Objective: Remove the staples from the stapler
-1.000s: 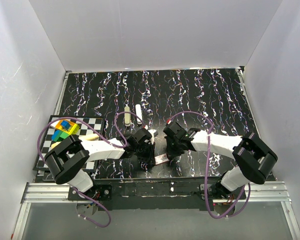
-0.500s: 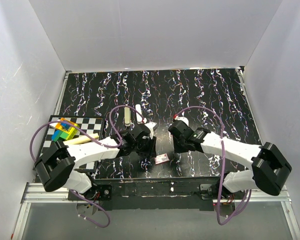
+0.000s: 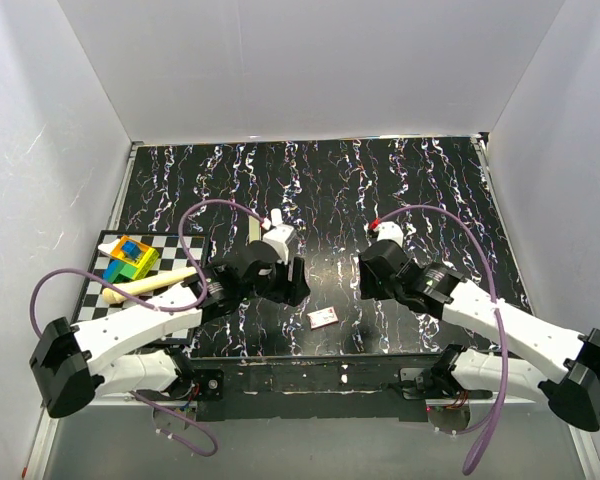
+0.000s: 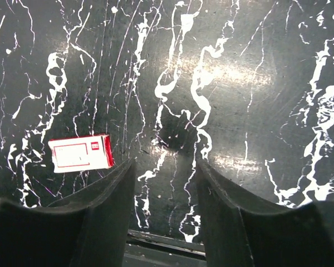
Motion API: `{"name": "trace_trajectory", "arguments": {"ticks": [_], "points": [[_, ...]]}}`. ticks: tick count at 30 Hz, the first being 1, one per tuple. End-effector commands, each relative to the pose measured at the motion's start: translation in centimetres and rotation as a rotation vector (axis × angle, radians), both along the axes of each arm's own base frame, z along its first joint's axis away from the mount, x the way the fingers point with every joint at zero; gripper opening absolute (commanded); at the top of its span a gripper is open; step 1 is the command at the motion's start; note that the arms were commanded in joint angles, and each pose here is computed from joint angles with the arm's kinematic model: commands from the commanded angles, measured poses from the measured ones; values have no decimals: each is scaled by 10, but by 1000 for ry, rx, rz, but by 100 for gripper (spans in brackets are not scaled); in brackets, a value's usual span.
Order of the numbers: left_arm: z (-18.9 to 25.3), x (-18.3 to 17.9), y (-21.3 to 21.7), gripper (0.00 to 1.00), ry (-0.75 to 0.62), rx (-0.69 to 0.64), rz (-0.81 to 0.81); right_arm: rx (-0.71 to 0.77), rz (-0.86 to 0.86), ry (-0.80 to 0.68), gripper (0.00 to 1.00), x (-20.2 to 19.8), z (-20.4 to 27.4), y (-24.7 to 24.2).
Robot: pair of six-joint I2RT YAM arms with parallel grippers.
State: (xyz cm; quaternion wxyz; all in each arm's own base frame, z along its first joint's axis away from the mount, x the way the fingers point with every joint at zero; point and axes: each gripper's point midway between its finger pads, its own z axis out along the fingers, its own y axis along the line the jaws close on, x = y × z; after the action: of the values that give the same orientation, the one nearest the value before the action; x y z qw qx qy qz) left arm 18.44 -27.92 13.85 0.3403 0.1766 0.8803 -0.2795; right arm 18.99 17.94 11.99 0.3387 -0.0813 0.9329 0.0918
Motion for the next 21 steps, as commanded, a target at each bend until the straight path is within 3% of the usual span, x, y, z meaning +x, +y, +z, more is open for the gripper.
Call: {"name": "trace_trajectory", "arguments": {"ticks": [1, 4, 5, 7, 11, 13, 21], "points": [[41, 12, 13, 65, -120, -10, 51, -26, 7, -62, 60, 4, 18, -12], [59, 16, 22, 70, -169, -8, 74, -11, 13, -108, 68, 6, 35, -15], [64, 17, 26, 71, -181, -3, 91, -8, 12, -120, 81, 6, 41, -17], [76, 19, 33, 78, -208, -1, 109, -2, 9, -147, 86, 7, 52, -20], [98, 20, 51, 87, -266, -9, 156, 19, 4, -209, 88, 7, 75, -28], [105, 20, 58, 98, -285, -7, 169, 38, -1, -242, 89, 8, 87, -31], [130, 16, 75, 98, -333, -11, 192, 75, 35, -286, 91, 2, 121, -34]]}}
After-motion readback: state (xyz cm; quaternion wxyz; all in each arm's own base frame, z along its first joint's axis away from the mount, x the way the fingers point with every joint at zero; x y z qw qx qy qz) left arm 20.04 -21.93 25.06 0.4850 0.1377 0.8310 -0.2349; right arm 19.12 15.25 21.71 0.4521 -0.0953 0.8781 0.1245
